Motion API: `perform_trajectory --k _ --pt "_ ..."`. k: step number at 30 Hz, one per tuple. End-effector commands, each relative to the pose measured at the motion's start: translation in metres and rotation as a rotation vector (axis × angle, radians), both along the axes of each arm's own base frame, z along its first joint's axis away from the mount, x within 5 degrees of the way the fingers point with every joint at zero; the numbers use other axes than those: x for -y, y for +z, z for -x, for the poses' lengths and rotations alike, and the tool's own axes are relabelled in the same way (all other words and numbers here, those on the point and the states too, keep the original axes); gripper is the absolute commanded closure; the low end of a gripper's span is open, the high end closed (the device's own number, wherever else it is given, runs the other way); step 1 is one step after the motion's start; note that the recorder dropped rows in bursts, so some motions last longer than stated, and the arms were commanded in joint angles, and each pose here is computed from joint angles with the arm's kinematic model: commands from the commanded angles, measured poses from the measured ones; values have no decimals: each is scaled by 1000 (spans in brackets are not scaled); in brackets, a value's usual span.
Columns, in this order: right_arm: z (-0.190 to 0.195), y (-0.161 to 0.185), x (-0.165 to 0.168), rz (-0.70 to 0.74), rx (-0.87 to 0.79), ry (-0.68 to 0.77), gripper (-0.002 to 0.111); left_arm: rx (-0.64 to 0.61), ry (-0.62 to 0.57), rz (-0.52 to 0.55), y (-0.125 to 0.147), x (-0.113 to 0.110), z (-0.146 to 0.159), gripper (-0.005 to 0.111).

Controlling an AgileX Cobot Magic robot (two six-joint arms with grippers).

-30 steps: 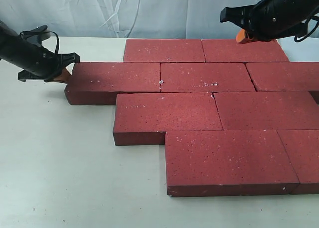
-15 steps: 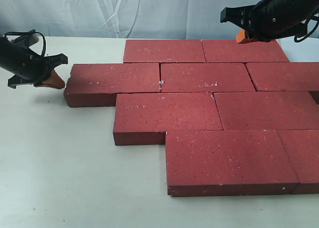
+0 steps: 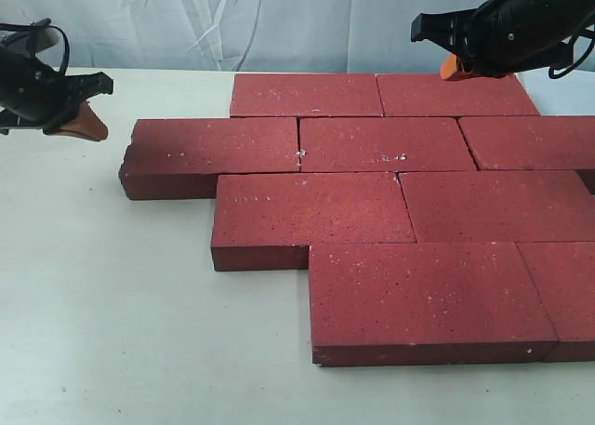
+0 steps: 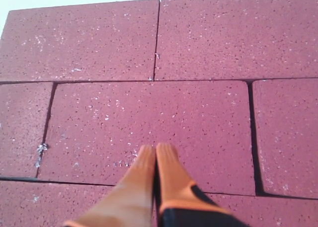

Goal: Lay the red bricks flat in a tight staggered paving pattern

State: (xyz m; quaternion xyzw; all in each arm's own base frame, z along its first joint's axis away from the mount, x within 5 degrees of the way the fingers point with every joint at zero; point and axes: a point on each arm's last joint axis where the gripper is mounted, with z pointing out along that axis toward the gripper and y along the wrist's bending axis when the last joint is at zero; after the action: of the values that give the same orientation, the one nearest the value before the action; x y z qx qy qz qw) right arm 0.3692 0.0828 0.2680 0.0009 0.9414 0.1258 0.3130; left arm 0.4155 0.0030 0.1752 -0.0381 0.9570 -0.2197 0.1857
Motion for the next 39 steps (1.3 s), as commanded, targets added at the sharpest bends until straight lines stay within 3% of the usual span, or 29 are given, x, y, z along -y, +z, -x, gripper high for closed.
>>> perform_trajectory --k 1,21,39 --pt "0 2 2 2 19 -2 109 23 -5 -30 25 -3 7 107" --pt "0 2 2 4 15 0 109 224 52 -205 99 -9 72 107" --pt "0 2 2 3 19 -1 109 479 113 -365 128 -14 140 107"
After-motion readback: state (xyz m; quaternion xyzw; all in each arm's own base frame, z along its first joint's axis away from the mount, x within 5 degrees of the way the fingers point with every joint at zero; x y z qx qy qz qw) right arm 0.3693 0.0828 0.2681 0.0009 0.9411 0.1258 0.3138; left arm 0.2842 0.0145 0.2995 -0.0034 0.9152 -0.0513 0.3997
